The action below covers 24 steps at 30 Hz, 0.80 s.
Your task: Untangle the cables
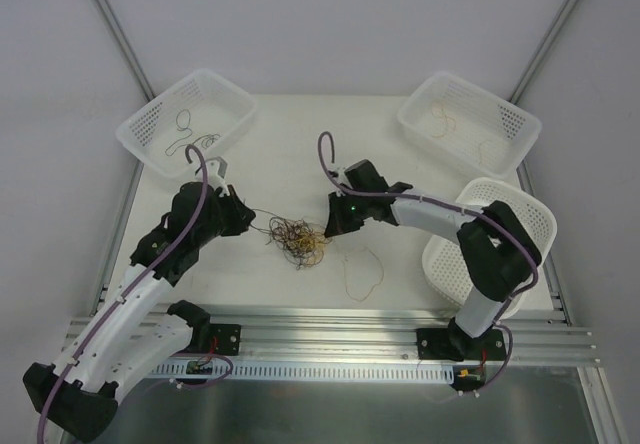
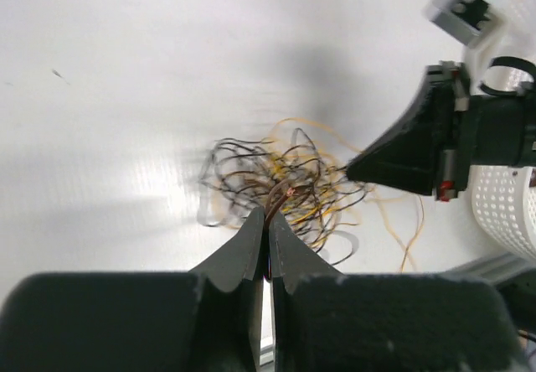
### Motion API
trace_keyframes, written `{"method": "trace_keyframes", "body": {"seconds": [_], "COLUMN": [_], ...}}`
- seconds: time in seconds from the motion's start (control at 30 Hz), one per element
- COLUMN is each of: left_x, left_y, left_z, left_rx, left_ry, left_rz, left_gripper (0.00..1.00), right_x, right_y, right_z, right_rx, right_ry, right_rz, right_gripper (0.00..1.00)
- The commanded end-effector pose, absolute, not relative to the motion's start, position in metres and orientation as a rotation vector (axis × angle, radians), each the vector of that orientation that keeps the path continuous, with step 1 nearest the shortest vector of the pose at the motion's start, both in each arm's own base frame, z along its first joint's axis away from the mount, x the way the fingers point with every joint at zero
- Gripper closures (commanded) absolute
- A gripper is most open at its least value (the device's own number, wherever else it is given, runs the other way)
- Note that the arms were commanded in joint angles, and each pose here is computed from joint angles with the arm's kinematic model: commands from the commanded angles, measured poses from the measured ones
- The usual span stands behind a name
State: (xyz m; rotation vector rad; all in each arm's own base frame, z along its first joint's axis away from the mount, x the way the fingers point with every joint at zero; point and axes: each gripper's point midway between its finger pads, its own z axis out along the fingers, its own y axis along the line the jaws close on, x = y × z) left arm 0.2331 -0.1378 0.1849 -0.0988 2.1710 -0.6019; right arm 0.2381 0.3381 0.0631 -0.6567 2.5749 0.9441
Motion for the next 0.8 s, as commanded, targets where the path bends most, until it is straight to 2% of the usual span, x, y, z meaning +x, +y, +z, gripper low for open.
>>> {"method": "trace_keyframes", "body": {"seconds": [0.0,0.17,0.27,0.6,0.73,0.77], "left_x": [0.247,0.247,0.247,0.247,0.245,0.245], "left_y": [-0.103,-0.046,-0.022,-0.042,-0.037,-0.038], "left_z": [0.236,0.259,0.263,0.237,0.235,0.237], "left_rx": [-0.146,-0.278,-0.344,-0.297,-0.283,-0.272], "left_ry": [2.029,1.988,1.986,2.071,2.065,2.062], "left_rz": [-0.408,-0.126,-0.041,-0.171,-0.135,-0.141], "left_gripper": [1.0,1.0,1.0,1.0,1.0,1.0], "right_x": [0.277,0.306,0.318,0.321,0.334,0.333], "right_y": [0.284,0.208,0.183,0.188,0.19,0.191], "right_z": [0.097,0.128,0.145,0.167,0.181,0.182], "right_rx": [-0.479,-0.278,-0.173,-0.165,-0.178,-0.188], "right_ry": [2.505,2.484,2.46,2.412,2.38,2.389], "right_rz": [0.808,0.622,0.58,0.645,0.635,0.639], "right_gripper": [0.99,0.99,0.99,0.99,0.99,0.91]}}
